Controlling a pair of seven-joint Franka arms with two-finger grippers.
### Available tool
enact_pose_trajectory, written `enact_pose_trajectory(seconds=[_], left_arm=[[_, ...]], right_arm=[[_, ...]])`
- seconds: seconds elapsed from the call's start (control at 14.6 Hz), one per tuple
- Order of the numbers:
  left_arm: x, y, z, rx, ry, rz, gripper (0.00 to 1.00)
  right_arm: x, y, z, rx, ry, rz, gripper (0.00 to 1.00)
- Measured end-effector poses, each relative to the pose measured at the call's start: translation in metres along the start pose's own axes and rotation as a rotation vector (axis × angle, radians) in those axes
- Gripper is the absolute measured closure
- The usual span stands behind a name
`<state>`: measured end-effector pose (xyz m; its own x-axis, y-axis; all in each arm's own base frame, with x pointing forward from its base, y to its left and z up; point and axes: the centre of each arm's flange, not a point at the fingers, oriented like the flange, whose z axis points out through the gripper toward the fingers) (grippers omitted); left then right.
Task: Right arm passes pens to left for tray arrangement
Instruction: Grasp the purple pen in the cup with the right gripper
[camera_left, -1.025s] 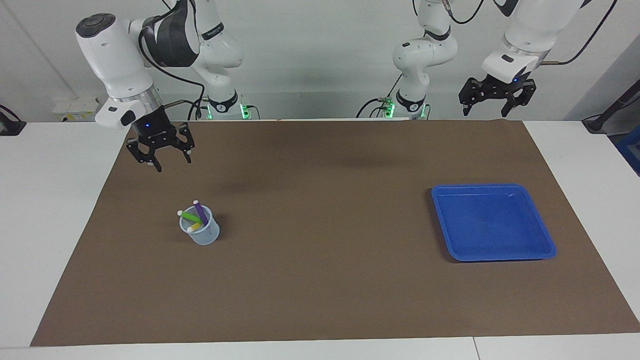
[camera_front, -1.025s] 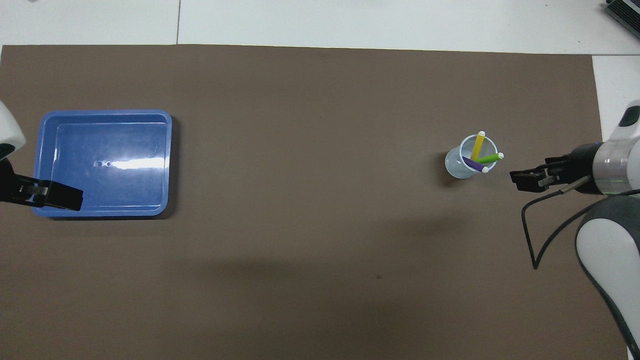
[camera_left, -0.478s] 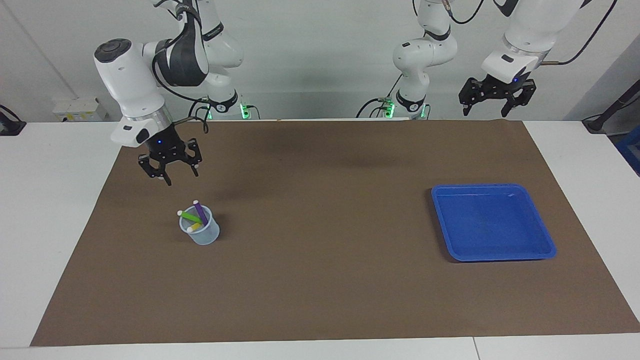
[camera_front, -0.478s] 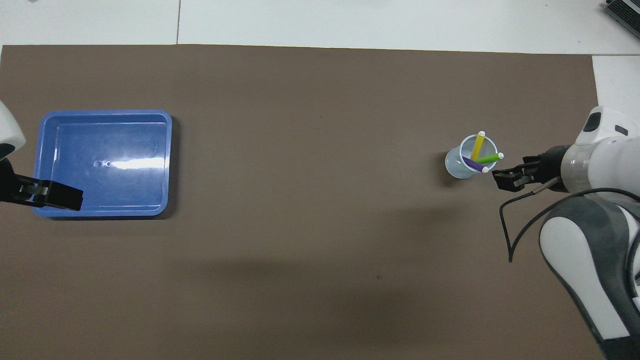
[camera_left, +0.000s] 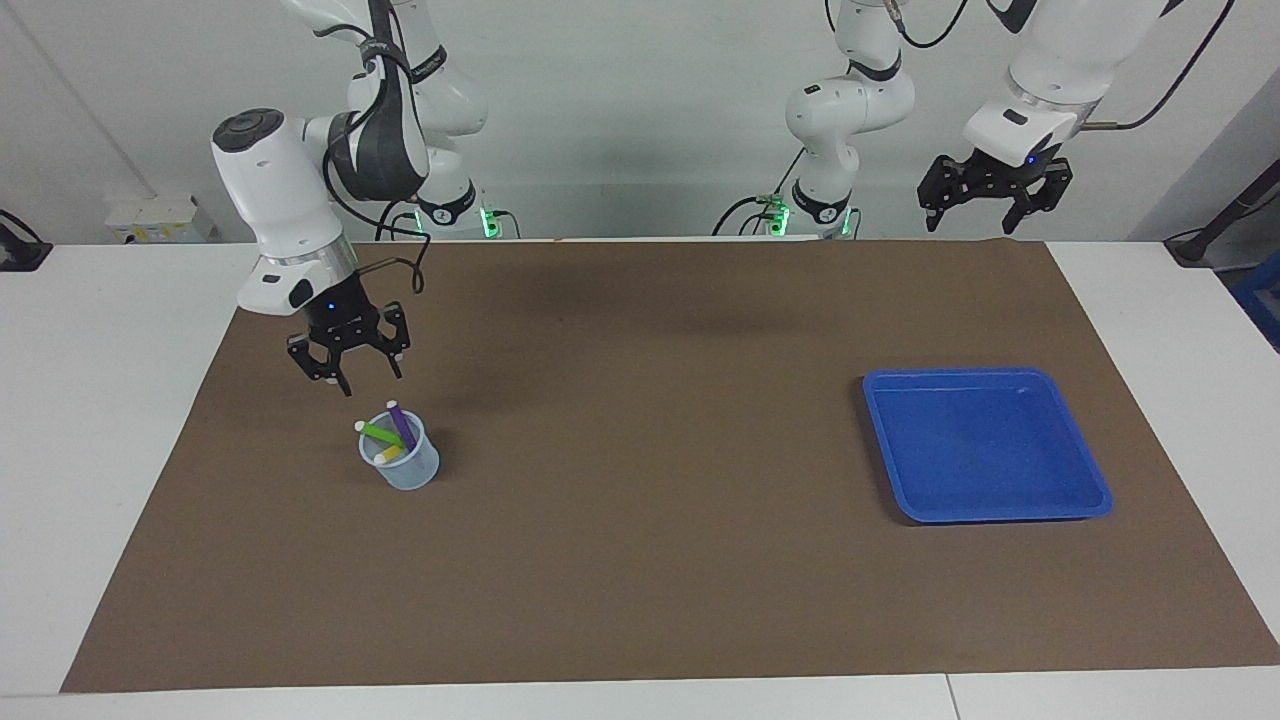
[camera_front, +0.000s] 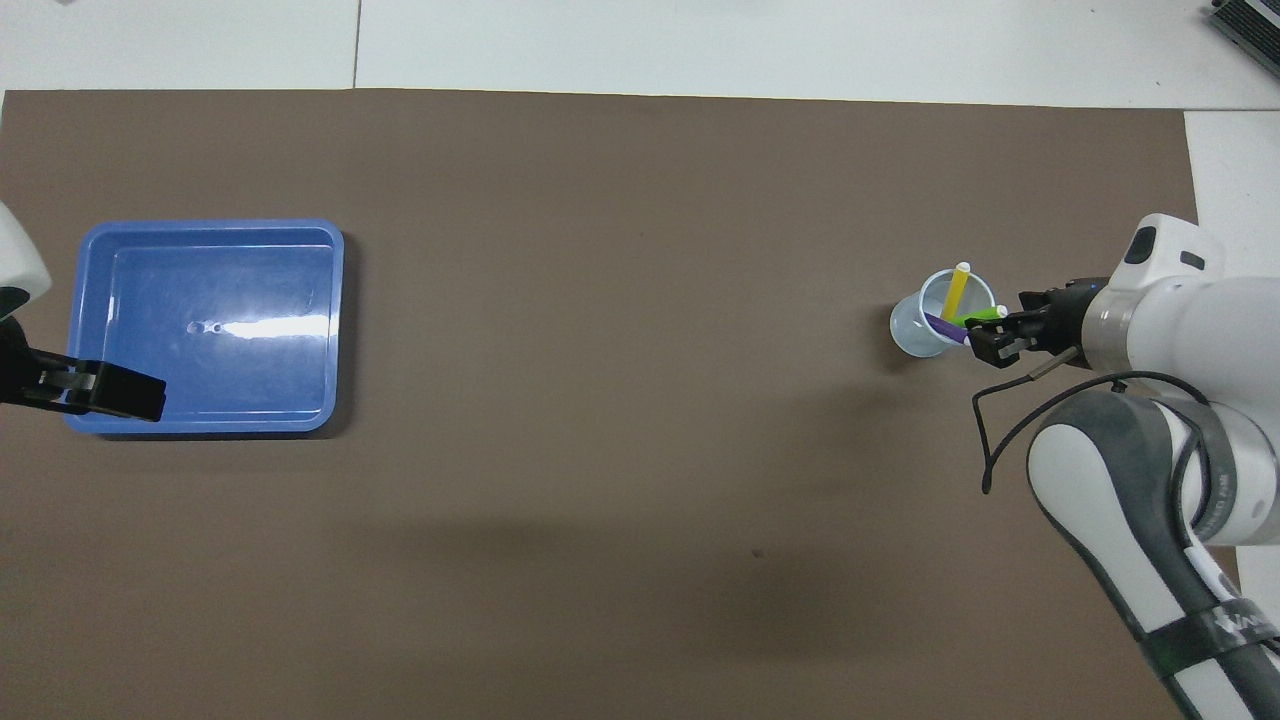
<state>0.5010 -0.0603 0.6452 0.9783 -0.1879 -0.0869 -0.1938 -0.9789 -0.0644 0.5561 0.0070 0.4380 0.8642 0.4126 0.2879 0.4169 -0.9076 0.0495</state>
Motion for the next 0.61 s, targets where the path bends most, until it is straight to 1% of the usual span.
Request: enact_pose_trajectory(seconds=[0.07, 0.34, 0.61], left_arm=[[0.000, 0.000, 0.000, 0.000, 0.000, 0.000, 0.00], [0.000, 0.000, 0.000, 0.000, 0.000, 0.000, 0.00], [0.000, -0.003, 0.000, -0.001, 0.000, -0.005, 0.00]], right_arm=[[-0.002, 0.000, 0.005, 0.003, -0.006, 0.008, 0.37], [-0.003, -0.002, 0.013, 0.009, -0.016, 0.097, 0.37], [0.003, -0.016, 0.023, 0.010, -0.001, 0.110, 0.41]])
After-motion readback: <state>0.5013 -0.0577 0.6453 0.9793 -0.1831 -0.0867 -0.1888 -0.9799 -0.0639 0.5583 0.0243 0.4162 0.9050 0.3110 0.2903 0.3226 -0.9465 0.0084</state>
